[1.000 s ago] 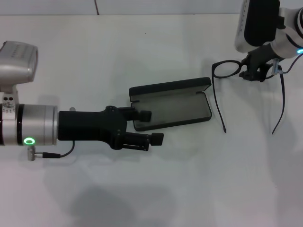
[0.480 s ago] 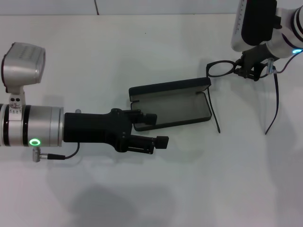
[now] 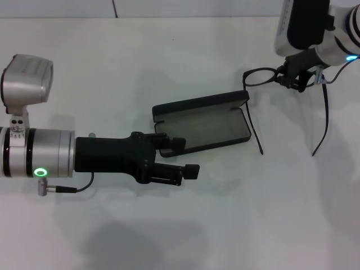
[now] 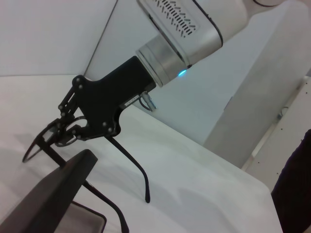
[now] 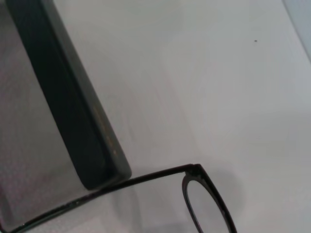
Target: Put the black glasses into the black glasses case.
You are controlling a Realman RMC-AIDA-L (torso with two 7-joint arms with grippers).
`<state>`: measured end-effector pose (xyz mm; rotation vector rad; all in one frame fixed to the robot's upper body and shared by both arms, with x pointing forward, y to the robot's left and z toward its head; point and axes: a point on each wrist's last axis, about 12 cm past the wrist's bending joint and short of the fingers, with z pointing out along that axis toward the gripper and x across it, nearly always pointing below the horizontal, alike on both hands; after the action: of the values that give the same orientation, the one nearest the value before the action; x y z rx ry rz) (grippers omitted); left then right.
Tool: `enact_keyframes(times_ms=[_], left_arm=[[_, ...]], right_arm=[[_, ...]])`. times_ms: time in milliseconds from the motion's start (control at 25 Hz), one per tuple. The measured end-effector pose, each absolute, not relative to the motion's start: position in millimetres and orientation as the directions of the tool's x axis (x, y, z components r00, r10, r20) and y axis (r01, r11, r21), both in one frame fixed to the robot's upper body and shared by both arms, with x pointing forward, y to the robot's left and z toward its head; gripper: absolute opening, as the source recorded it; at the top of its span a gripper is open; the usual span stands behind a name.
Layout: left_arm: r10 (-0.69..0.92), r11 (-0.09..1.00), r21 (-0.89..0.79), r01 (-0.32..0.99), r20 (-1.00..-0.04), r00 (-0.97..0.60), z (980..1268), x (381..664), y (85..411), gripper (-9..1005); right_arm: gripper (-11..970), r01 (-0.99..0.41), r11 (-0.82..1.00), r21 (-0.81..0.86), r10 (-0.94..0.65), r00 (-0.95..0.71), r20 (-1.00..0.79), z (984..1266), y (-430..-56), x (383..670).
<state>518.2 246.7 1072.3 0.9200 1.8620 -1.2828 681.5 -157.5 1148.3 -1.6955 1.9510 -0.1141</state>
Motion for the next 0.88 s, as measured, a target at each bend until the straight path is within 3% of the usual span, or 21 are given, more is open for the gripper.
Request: enact_keyframes(times_ms=[880], left_arm=[[0.175, 0.252, -0.454, 0.855, -0.847, -0.501, 1076.0, 521.4, 245.4, 894]], right_arm=[[109, -0.804, 0.407, -0.433, -0.854, -0.167, -0.493, 1179.3, -215.4, 665.5]])
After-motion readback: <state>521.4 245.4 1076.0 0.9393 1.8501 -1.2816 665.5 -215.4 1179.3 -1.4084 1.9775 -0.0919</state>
